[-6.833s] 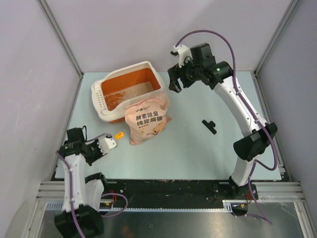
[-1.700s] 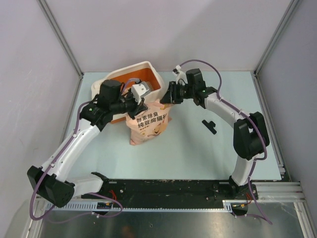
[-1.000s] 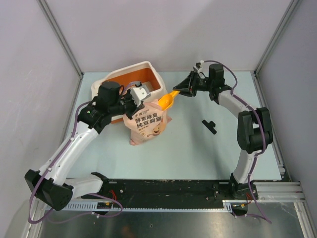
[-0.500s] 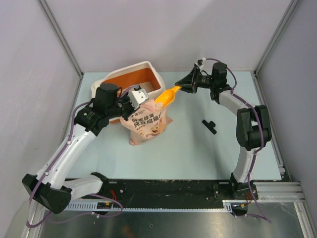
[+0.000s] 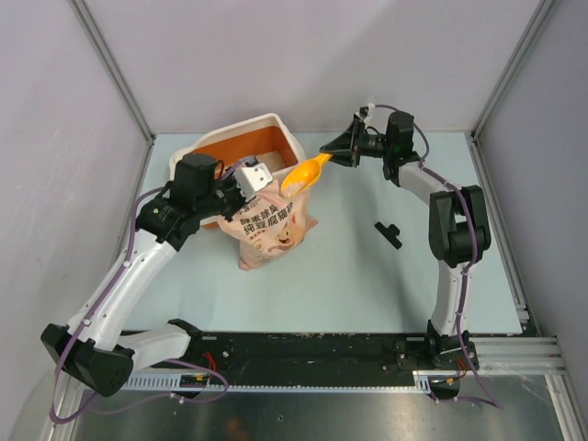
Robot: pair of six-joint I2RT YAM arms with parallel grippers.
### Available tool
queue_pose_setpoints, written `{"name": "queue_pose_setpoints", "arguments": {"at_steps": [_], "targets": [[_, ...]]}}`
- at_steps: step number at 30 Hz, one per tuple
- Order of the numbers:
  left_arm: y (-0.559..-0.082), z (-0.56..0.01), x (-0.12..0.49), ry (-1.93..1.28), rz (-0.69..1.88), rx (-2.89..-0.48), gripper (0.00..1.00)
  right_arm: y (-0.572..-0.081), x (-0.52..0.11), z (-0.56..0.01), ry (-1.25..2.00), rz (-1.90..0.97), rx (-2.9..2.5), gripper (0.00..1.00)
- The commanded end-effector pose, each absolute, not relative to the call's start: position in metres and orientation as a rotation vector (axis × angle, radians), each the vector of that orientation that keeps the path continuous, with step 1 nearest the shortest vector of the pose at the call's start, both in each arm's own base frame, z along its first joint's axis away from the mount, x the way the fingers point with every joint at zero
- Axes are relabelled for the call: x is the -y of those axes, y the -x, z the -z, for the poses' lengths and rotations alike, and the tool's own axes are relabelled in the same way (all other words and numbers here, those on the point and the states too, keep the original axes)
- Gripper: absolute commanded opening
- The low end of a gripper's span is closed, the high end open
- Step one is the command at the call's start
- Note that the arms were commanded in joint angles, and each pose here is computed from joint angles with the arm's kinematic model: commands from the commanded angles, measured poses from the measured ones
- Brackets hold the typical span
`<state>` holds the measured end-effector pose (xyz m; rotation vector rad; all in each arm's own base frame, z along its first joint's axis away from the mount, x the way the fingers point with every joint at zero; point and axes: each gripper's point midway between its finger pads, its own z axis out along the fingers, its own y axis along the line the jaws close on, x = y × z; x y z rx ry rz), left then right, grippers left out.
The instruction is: Fill the litter box with clean litter
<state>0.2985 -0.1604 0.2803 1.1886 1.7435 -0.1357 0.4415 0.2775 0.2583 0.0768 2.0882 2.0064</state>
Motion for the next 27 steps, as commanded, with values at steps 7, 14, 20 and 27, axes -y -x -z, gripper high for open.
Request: {"name": "queue_pose_setpoints", "arguments": {"at_steps": [7,14,20,27], "targets": [[-0.297,-0.306,0.136,-1.143,0.024,-1.711,0.0,-0.513,-0.277,-0.299,-0.005,-1.898,-1.927,0.0],[-0.293,-0.296,0.139,-1.162,0.059,-1.743,0.0,-0.562,-0.324,-0.288,0.003,-1.725,-1.873,0.0],[-0.288,-0.298,0.143,-1.163,0.094,-1.733,0.0,-0.571,-0.374,-0.286,0.163,-1.535,-1.762,0.0],[-0.276,-0.296,0.146,-1.172,0.144,-1.713,0.0,-0.571,-0.383,-0.327,0.433,-1.047,-1.525,0.0]]}}
